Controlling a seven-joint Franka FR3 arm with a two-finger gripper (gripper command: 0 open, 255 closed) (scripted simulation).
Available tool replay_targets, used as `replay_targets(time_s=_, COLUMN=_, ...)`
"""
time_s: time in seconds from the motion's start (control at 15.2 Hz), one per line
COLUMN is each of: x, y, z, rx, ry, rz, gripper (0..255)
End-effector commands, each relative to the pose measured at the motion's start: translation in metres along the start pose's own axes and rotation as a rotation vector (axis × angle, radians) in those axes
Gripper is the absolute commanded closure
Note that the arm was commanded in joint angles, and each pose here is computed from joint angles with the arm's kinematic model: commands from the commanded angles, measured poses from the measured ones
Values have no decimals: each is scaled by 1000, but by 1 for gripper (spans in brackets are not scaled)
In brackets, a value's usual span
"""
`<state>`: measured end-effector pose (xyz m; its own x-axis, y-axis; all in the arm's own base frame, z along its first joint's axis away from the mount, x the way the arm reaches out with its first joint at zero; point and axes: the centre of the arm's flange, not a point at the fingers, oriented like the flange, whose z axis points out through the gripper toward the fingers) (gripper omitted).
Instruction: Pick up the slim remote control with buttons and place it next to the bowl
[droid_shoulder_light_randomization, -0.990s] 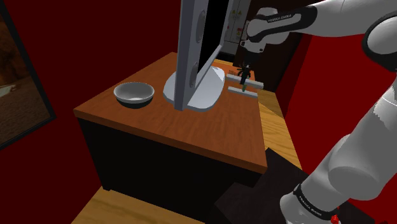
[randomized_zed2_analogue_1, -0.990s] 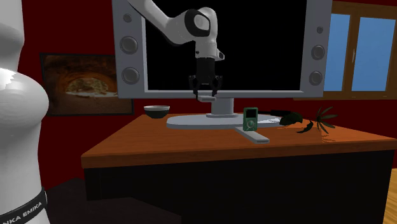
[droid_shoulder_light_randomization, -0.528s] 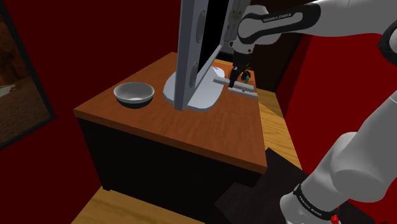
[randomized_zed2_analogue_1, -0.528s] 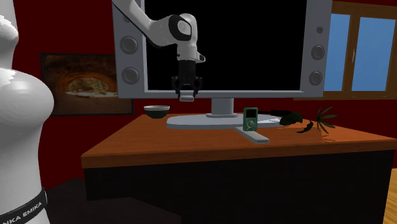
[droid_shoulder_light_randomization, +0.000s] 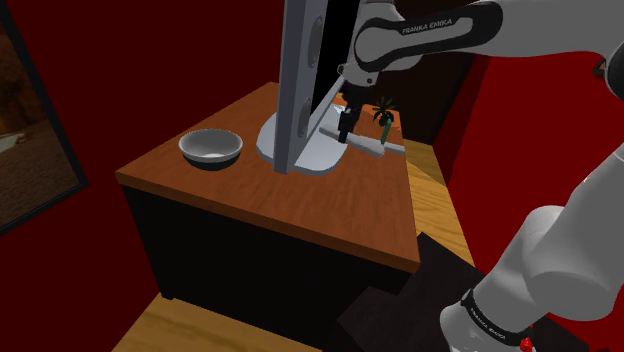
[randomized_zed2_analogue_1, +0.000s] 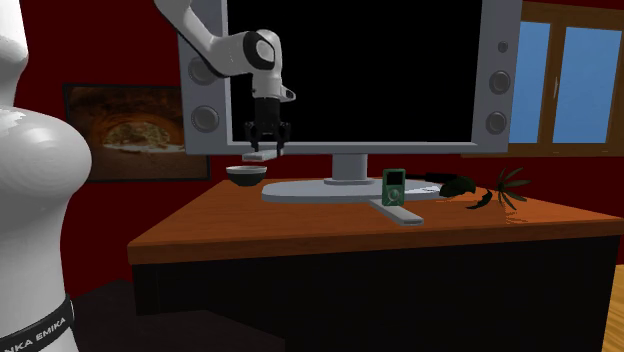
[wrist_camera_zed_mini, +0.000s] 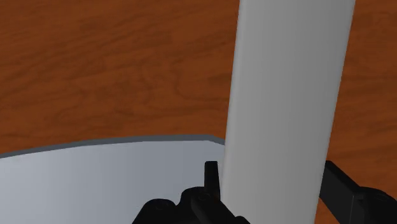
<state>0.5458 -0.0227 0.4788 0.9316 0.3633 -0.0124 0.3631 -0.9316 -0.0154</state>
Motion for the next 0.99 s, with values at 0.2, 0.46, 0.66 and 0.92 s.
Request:
replay_targets(time_s=0.2, x=35, y=-66, z=-1, rx=5, ry=11, rz=-10, gripper=255)
replay_targets(time_s=0.46, x=22, y=-45, z=3, rx=-289, ry=-96, rz=-101, gripper=0)
replay_targets(time_s=0.66, x=-28, y=-57, z=-25, rx=-300, ry=72, rz=-91, gripper=0)
replay_targets(time_s=0.92, x=-39, y=-55, z=-15, rx=-303, ry=112, rz=-88, gripper=0)
